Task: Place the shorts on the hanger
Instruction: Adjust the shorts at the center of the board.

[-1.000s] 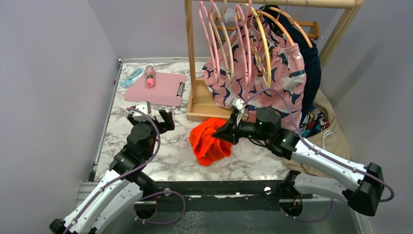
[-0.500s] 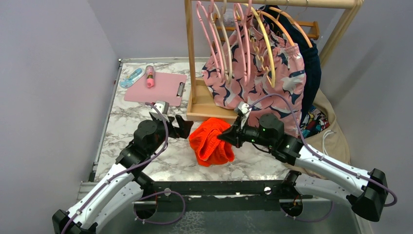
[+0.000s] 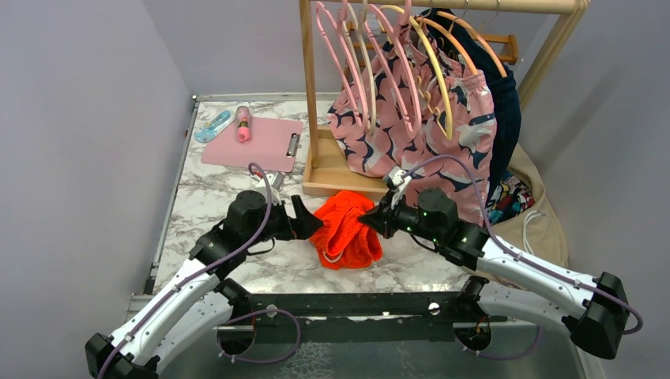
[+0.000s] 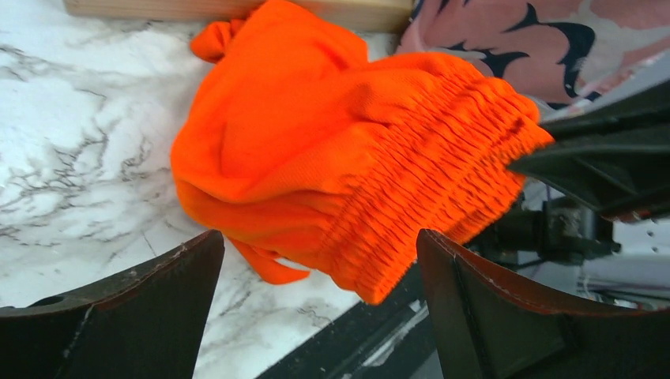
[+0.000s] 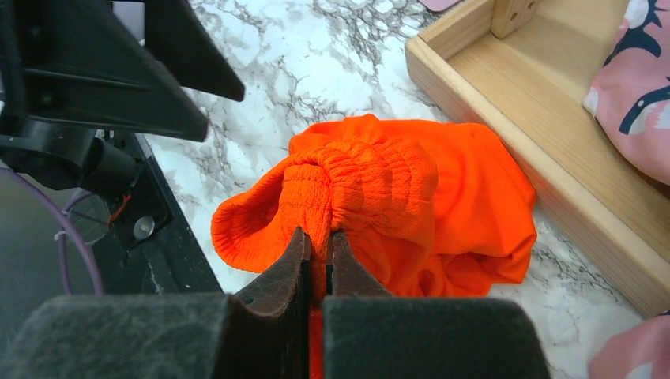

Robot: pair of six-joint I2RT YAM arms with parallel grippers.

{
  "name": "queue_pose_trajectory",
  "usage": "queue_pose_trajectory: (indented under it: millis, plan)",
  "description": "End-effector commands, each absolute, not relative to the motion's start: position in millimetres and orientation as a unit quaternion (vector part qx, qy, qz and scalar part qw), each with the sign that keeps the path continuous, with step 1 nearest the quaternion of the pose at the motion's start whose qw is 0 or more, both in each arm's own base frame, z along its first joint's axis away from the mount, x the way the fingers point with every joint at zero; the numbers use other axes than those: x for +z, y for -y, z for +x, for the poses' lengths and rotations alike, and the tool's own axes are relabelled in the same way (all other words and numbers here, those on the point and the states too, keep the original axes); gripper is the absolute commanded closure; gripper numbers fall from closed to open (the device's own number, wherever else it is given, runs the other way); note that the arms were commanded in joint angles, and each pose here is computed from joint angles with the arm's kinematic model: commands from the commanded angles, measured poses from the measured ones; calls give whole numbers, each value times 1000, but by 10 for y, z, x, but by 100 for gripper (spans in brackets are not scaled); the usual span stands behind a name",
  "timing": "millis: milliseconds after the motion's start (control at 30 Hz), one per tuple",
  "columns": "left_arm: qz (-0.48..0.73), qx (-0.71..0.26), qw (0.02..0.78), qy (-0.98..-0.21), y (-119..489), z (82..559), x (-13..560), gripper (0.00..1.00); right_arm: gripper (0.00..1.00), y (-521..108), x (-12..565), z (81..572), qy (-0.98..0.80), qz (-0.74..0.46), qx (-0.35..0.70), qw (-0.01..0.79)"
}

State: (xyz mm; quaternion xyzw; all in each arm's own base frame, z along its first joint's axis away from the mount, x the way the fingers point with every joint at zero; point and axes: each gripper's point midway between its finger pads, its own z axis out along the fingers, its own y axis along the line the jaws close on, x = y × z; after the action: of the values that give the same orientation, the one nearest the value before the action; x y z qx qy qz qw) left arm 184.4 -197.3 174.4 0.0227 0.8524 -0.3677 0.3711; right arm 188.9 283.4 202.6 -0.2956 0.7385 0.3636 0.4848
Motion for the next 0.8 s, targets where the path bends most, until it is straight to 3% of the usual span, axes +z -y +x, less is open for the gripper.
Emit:
queue_pose_trajectory:
  millis: [0, 300, 633, 767]
  plan:
    - [49, -407, 335, -848, 2040, 1580, 1880, 8, 99, -2823, 2022, 1971, -738, -277, 356, 501]
    - [59, -362, 288, -885, 2039, 1510, 1529, 16, 99, -2904, 1889, 1992, -746, -278, 360, 486]
    - [98, -296, 286, -906, 2275, 1421, 1269, 14, 99, -2939, 1822, 2007, -752, -284, 356, 476]
    - [61, -272, 295, -914, 2205, 1483, 1149, 23, 99, -2964, 1816, 1975, -750, -286, 366, 471]
